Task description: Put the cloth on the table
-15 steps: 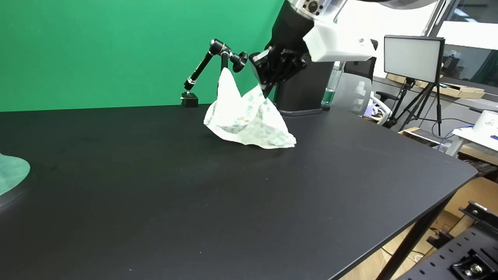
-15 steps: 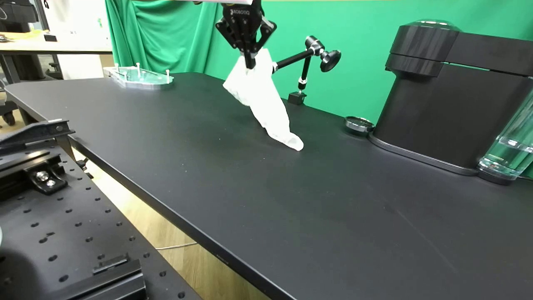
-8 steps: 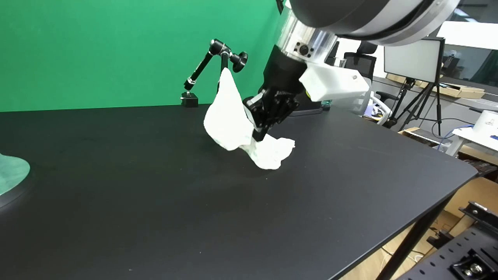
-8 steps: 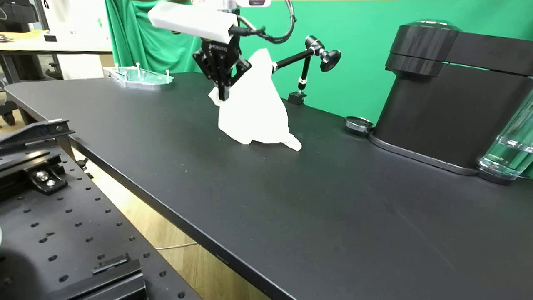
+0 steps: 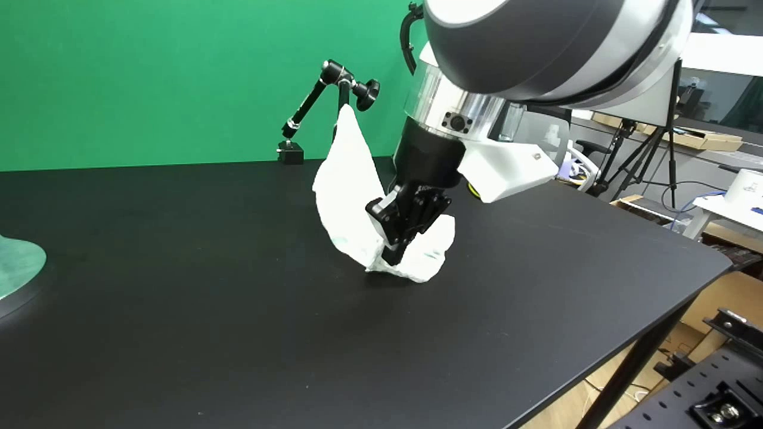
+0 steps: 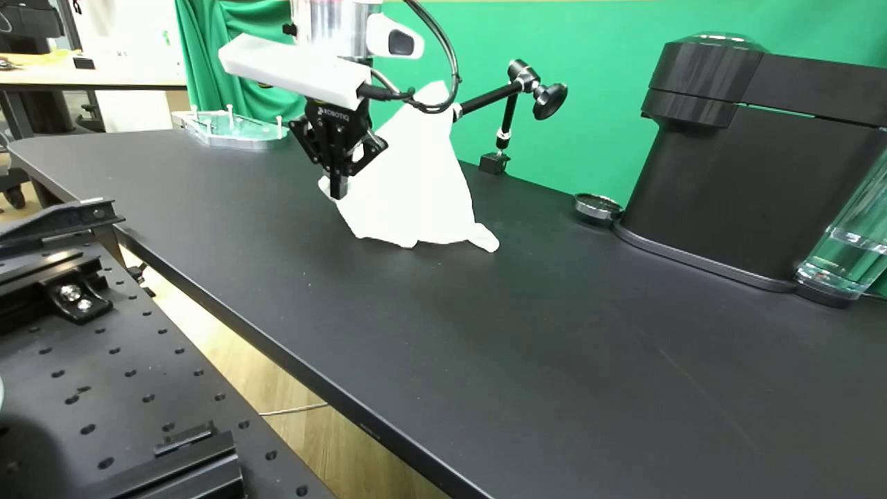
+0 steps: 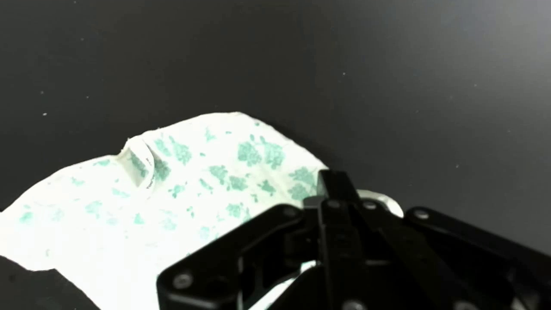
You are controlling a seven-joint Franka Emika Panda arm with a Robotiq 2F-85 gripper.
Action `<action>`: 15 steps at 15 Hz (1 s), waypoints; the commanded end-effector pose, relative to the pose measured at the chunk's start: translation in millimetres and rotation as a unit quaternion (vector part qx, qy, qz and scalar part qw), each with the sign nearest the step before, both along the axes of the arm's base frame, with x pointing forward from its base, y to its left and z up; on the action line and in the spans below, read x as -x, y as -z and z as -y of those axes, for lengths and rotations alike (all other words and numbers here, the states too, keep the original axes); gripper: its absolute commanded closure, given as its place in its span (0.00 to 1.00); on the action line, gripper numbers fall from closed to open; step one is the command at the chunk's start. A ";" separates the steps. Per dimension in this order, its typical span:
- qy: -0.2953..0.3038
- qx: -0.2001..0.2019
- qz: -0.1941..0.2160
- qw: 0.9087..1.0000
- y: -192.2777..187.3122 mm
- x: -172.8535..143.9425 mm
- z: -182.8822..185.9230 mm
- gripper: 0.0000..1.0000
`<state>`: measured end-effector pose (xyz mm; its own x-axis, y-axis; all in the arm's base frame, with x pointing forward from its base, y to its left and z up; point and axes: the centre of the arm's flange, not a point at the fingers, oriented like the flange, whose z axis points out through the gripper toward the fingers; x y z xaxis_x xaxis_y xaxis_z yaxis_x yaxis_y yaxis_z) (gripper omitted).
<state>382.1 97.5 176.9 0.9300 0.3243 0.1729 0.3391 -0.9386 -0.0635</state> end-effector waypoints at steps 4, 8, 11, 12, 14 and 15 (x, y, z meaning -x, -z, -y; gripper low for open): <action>-0.010 0.025 0.062 0.998 -51.1 -0.8 -4.0 1.00; 0.019 0.049 0.163 0.985 -133.7 -20.1 17.6 1.00; 0.043 0.066 0.242 0.967 -197.8 -23.5 38.0 1.00; 0.054 0.074 0.268 0.959 -217.7 -20.8 44.9 1.00; 0.074 0.091 0.315 0.942 -255.9 -15.4 53.0 1.00; 0.088 0.098 0.337 0.932 -274.0 -11.1 58.6 1.00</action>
